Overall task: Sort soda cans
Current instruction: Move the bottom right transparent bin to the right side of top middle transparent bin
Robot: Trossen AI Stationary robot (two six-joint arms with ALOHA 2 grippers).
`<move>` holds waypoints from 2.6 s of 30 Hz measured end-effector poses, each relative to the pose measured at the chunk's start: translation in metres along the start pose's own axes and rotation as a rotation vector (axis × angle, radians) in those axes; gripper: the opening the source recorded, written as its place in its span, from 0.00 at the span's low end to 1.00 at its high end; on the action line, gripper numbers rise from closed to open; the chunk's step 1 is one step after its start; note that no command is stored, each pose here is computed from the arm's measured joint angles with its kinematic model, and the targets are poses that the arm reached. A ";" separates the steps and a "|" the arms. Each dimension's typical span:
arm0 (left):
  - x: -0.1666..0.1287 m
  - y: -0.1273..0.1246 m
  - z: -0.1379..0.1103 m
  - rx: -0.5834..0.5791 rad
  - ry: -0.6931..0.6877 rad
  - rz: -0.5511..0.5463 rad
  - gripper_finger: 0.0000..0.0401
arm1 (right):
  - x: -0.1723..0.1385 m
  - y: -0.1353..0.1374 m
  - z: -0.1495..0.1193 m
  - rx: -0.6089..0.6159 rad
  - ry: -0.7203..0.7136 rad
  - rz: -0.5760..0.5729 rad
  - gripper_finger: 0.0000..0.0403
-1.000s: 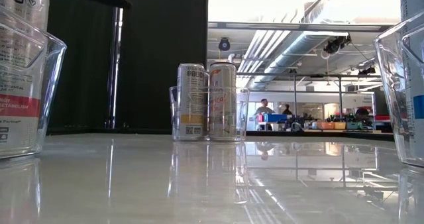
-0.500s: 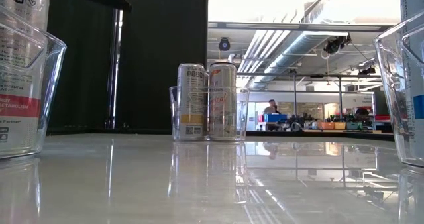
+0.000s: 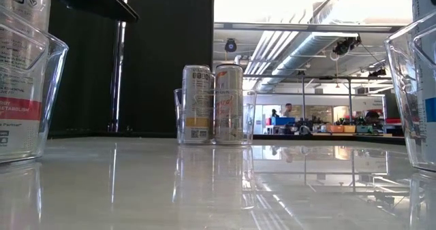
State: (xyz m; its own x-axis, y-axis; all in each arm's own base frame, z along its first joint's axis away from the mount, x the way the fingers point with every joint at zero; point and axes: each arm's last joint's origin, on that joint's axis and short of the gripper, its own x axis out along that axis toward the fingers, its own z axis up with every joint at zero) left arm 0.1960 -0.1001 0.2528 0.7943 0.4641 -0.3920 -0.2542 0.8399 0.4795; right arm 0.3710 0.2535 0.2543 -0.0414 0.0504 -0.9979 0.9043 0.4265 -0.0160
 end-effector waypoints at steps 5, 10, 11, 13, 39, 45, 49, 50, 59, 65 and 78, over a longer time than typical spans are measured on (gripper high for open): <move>0.003 -0.003 -0.001 0.013 0.009 0.002 0.67 | 0.000 0.000 0.001 -0.087 -0.035 0.004 0.76; 0.003 -0.004 -0.001 0.017 0.012 0.002 0.67 | -0.001 0.001 0.003 -0.227 -0.034 0.003 0.76; 0.003 -0.004 -0.001 0.017 0.012 0.002 0.67 | -0.002 0.001 0.004 -0.246 -0.033 0.009 0.76; 0.003 -0.004 -0.001 0.017 0.012 0.002 0.67 | -0.005 0.002 0.009 -0.268 -0.028 0.019 0.76; 0.012 0.003 -0.001 0.020 0.036 0.041 0.67 | -0.012 0.002 0.026 -0.441 0.115 0.052 0.76; 0.012 0.003 -0.001 0.023 0.037 0.041 0.67 | -0.043 -0.013 0.016 -0.364 0.007 0.111 0.76; 0.012 0.003 -0.001 0.021 0.037 0.041 0.67 | -0.047 -0.017 0.006 -0.240 -0.016 0.121 0.76; 0.012 0.003 -0.002 0.017 0.037 0.041 0.67 | -0.046 -0.017 0.004 -0.188 -0.005 0.115 0.76; 0.012 0.003 -0.001 0.013 0.037 0.041 0.67 | -0.030 -0.021 -0.009 -0.041 0.007 0.049 0.69; 0.012 0.003 -0.001 0.013 0.036 0.040 0.67 | -0.011 -0.022 -0.006 -0.037 0.033 -0.032 0.63; 0.012 0.003 -0.001 0.007 0.037 0.040 0.67 | 0.012 -0.023 -0.001 -0.022 0.037 -0.087 0.62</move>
State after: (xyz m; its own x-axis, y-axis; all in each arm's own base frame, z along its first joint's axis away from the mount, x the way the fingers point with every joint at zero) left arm 0.2038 -0.0917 0.2485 0.7628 0.5075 -0.4007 -0.2818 0.8186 0.5005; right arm 0.3489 0.2447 0.2423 -0.1357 0.0451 -0.9897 0.8870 0.4506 -0.1010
